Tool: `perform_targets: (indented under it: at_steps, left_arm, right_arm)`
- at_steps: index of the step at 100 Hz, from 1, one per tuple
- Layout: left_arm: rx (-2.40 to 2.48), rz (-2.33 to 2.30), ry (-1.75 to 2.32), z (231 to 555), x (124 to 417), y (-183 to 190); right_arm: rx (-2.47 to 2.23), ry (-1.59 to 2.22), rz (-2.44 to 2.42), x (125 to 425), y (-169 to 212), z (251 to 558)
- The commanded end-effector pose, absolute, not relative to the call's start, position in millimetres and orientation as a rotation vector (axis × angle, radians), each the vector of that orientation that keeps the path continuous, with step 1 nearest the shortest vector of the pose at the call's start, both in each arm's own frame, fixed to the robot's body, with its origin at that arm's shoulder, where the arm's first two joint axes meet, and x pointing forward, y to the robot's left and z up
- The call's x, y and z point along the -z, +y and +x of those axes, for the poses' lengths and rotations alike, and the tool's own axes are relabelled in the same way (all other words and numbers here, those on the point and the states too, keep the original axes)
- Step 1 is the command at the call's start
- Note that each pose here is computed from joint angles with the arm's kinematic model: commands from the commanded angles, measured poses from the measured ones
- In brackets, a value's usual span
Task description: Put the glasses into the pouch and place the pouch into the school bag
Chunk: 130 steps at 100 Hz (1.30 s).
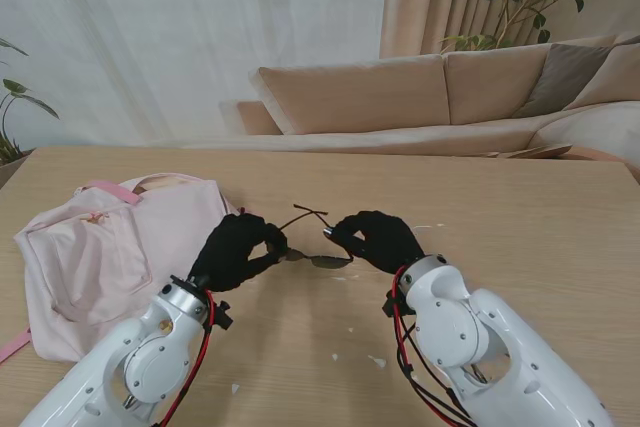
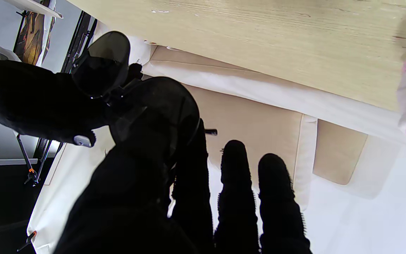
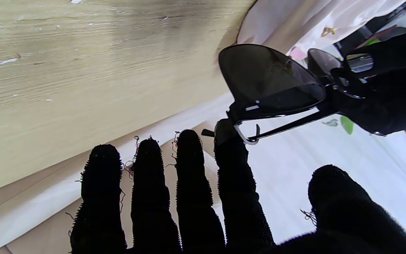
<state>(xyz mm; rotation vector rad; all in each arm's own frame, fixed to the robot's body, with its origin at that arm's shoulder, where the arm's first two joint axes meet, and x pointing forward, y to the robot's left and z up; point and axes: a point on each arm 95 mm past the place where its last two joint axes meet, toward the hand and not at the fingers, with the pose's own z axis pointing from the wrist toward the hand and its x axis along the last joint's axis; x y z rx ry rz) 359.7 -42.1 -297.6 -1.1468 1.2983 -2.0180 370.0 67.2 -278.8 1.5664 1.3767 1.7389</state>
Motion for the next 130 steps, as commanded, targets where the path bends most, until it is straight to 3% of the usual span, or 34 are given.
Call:
perform_targets:
  at_steps: [1,98,130]
  left_arm:
    - [2.021,-1.155,1.308,358,297,-47]
    - [2.032,-1.158,1.298,360,292,-47]
    - [2.056,-1.162,1.273,359,290,-48]
  right_arm:
    - [-1.754,1.408,1.569,280,72,365]
    - [-1.735,1.4,1.363,264,69,352]
    - [-1.582,1.613,1.23,263,69,349]
